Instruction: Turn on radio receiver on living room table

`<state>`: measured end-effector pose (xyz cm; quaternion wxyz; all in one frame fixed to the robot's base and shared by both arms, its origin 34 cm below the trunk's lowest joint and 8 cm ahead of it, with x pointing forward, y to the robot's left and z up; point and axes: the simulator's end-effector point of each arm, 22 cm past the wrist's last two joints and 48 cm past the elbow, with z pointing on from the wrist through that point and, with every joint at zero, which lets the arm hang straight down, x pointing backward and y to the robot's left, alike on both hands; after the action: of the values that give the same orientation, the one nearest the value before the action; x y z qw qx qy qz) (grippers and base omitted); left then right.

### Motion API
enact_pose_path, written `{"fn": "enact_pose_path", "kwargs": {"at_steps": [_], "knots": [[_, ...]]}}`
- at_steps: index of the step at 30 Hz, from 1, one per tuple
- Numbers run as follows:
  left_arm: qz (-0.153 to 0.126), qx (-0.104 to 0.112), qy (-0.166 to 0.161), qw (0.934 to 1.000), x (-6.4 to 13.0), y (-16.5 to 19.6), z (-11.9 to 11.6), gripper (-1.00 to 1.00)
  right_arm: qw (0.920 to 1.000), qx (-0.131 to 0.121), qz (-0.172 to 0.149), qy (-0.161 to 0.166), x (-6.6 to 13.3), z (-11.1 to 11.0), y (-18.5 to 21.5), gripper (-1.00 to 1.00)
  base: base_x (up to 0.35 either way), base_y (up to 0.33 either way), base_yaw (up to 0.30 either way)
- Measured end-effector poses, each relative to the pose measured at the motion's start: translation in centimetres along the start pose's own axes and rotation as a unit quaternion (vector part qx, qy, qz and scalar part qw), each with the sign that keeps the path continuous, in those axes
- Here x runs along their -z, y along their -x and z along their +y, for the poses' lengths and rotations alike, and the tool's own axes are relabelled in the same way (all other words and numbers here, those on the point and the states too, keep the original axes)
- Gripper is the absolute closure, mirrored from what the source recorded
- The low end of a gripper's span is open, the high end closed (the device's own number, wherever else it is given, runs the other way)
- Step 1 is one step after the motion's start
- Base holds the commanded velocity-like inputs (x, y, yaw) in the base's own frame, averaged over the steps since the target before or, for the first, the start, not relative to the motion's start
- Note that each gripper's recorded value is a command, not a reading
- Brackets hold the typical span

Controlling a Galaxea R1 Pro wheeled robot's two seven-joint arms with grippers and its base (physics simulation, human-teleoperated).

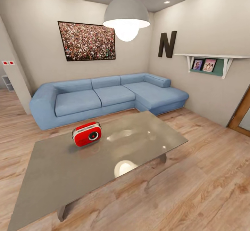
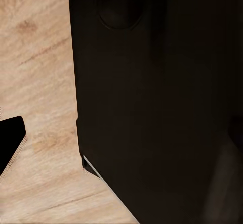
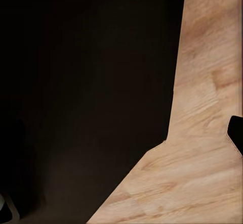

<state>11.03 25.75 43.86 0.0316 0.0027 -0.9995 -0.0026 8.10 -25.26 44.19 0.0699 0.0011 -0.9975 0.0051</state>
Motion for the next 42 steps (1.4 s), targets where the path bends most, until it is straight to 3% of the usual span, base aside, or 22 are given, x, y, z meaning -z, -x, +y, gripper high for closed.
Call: {"fn": "enact_pose_path", "kwargs": {"at_steps": [15,42], "knots": [[0.000,0.001,0.001,1.0000,0.00,0.02,0.03,-1.00,1.0000,0.000,0.000,0.000,0.00,0.02,0.00,-1.00,0.186,0.000,0.017],[0.002,0.001,0.001,1.0000,0.00,-0.17,0.04,-1.00,1.0000,0.002,0.003,0.000,0.00,0.02,-0.19,-1.00,0.002,0.000,0.274]]}}
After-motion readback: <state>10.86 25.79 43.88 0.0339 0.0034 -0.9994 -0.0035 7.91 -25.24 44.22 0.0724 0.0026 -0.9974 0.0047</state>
